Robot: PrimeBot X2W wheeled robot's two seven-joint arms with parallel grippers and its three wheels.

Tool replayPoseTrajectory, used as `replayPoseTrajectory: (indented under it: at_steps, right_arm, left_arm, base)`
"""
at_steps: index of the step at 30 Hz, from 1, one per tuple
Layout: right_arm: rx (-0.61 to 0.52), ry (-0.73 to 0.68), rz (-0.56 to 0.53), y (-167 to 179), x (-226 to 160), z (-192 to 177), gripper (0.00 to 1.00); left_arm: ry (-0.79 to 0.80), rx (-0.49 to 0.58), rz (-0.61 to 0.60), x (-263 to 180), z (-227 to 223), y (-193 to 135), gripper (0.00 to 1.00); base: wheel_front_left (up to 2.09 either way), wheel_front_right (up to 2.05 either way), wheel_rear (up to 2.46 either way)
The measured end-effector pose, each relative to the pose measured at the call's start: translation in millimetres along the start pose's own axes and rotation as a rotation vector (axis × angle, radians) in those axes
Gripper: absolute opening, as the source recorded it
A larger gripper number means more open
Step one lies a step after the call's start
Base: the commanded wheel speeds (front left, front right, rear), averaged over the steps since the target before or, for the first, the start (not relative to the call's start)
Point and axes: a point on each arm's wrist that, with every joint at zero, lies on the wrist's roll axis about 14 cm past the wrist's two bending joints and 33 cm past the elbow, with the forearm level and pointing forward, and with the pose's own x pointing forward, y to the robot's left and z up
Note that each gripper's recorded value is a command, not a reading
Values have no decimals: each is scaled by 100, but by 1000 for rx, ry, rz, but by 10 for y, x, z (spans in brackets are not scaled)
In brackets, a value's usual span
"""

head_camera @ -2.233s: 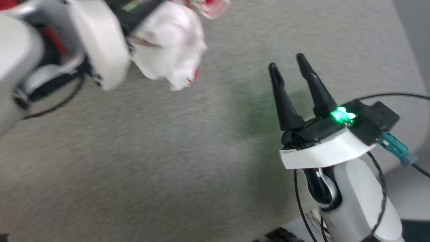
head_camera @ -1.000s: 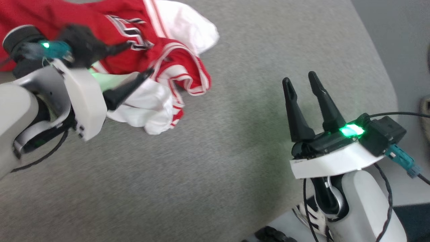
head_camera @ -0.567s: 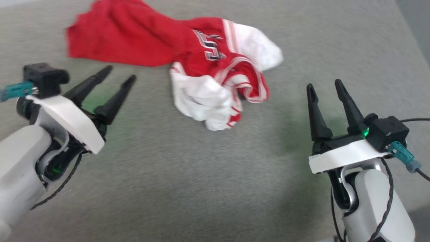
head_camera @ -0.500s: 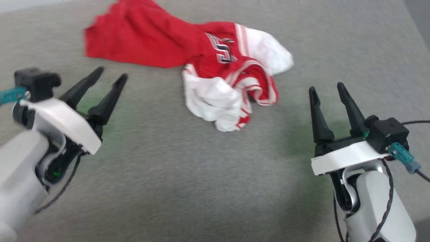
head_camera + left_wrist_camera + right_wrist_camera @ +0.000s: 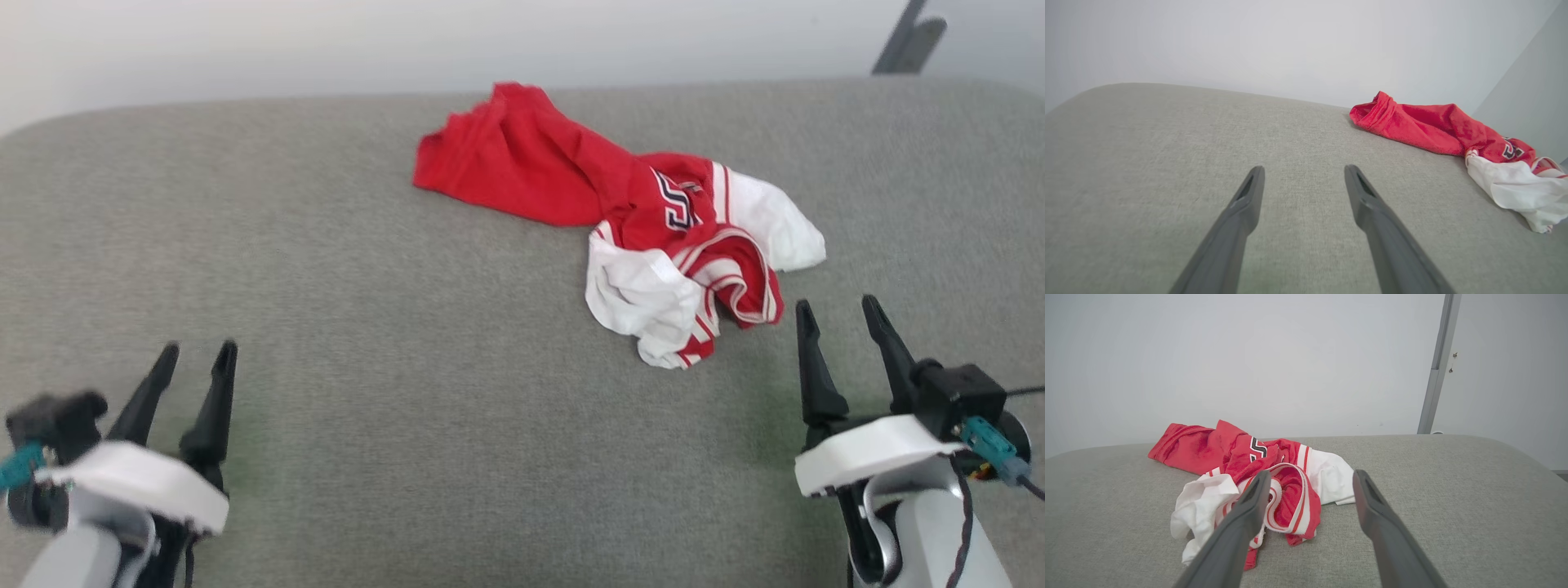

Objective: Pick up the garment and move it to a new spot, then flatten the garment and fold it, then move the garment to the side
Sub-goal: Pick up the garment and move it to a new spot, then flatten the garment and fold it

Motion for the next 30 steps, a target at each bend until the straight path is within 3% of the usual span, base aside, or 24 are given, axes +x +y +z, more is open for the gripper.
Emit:
replayPoseTrajectory:
  at_steps: [11,30]
  right_arm:
    - [13,-59,2,27,-236,200,100]
    - [20,-50,-28,-72,-279,157,100]
  left_arm:
    - [-145,109,117,-698,279,194,100]
    - [-153,117,103,-737,243,74,100]
  base:
    - [0,0,0]
    - [0,0,0]
